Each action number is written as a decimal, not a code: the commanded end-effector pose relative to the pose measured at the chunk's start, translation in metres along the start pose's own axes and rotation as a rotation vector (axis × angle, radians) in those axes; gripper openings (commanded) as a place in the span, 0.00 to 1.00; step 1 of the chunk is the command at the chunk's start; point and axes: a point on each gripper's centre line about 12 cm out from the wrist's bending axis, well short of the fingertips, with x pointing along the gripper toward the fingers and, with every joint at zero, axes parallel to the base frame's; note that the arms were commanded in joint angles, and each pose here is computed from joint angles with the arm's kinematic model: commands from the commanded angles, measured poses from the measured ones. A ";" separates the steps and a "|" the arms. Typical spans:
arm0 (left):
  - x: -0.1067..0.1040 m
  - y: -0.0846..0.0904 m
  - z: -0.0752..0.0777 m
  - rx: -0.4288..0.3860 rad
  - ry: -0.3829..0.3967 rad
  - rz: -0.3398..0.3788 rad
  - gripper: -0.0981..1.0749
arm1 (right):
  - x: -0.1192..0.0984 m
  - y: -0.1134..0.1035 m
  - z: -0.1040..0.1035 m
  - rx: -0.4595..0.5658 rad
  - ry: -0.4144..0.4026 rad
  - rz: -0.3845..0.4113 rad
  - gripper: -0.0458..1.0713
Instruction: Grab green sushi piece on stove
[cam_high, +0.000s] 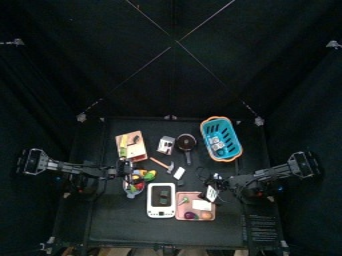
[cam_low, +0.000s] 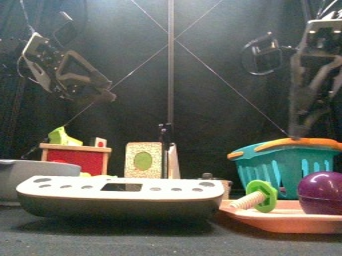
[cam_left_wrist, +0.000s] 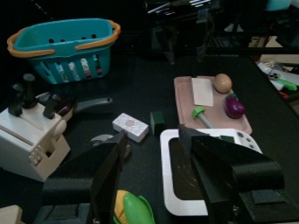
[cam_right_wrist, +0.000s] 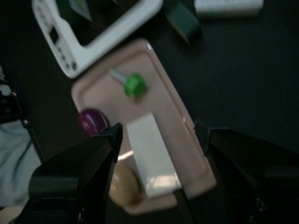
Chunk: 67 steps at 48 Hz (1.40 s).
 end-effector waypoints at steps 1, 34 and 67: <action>0.000 0.000 0.003 0.002 -0.011 0.000 0.82 | 0.006 0.015 0.028 -0.072 -0.126 0.076 0.90; -0.011 0.001 -0.001 0.000 -0.020 0.002 0.82 | 0.108 0.050 0.095 -0.310 -0.123 -0.032 0.89; -0.012 0.002 -0.002 0.000 -0.017 0.005 0.82 | 0.131 0.058 0.096 -0.320 -0.095 -0.045 0.89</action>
